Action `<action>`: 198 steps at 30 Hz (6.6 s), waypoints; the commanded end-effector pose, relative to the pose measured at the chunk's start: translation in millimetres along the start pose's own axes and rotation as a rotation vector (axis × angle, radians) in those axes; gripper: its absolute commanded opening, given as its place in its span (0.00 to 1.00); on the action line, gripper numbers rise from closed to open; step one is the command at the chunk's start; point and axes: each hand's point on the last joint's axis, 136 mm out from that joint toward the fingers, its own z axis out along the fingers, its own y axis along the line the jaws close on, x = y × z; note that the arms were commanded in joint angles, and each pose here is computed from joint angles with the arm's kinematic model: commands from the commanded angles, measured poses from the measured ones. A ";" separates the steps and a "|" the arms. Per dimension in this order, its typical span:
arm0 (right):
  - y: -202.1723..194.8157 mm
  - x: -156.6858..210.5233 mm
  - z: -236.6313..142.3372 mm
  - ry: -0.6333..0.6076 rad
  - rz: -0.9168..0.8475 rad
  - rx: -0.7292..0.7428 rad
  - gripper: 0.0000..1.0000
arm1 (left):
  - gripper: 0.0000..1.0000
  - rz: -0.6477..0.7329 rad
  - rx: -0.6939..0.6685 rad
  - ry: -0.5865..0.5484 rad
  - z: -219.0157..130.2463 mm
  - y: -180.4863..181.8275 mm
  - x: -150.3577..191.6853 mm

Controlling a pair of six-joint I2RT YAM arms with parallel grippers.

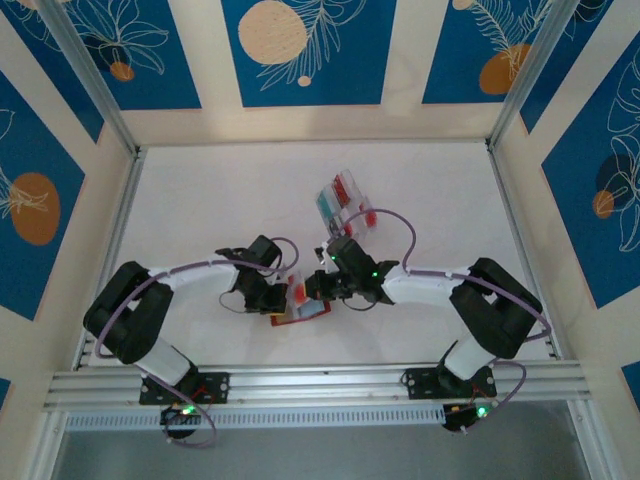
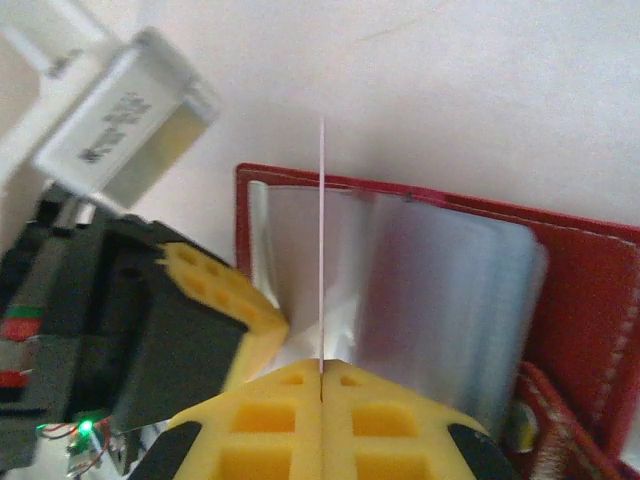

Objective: Put the credit cards into the card holder

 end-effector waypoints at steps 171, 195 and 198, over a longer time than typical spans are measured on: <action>11.3 58.6 50.0 0.381 0.067 0.167 0.30 | 0.00 -0.204 0.042 -0.013 11.4 51.3 13.5; 5.9 5.1 -15.8 0.281 -0.161 0.457 0.27 | 0.00 -0.192 0.033 0.008 19.8 55.2 12.8; 3.9 -9.1 -16.3 0.273 -0.205 0.492 0.25 | 0.00 -0.191 0.038 0.003 19.1 54.5 12.3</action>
